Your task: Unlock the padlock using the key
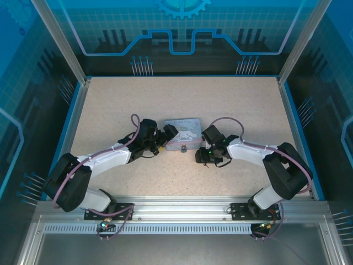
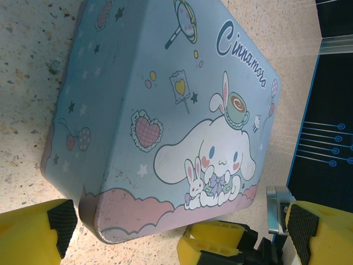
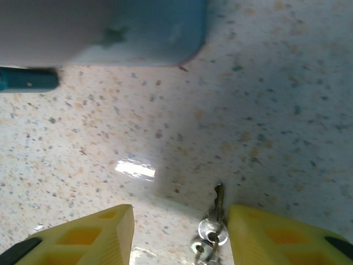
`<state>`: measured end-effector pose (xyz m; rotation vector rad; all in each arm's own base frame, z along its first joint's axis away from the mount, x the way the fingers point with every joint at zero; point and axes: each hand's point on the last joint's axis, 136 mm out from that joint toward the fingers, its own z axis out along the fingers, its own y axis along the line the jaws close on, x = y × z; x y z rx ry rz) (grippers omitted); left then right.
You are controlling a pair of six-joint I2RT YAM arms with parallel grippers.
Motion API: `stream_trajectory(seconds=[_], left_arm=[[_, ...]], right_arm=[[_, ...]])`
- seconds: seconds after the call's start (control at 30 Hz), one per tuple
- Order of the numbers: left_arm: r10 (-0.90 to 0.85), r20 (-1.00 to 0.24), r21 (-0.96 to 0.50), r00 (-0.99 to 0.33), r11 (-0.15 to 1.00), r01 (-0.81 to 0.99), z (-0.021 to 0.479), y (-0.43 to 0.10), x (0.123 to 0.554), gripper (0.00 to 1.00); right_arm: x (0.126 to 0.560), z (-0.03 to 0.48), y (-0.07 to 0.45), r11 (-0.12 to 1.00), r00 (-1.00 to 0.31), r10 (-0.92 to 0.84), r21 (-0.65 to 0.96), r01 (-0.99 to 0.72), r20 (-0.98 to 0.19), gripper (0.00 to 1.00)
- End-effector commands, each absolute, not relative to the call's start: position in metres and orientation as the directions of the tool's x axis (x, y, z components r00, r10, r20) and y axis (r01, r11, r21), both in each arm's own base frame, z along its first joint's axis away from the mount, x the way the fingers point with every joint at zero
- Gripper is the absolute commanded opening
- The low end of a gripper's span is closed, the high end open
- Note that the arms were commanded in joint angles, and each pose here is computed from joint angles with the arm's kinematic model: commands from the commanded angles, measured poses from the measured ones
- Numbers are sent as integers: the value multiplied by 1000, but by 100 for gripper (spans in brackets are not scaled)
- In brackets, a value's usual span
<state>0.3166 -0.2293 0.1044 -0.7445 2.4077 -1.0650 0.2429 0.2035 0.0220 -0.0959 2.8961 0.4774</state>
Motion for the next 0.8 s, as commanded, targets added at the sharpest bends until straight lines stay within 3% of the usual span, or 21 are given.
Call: stream_trajectory(seconds=[0.0,0.33,0.77], left_arm=[[-606,-161,-770,-779,571,-285,107,-230,321,99],[-602,-161,-771,-782,572,-282,109,-231,322,99],[-601,-166,-773,-782,571,-275,110,-232,322,99]], right_arm=[[242,24,209,952,-972,-86,271,-145,-219,48],[230,22,194,987,-970,-113,91,-135,-216,48],[224,23,186,998,-973,-39,39,-49,-228,51]])
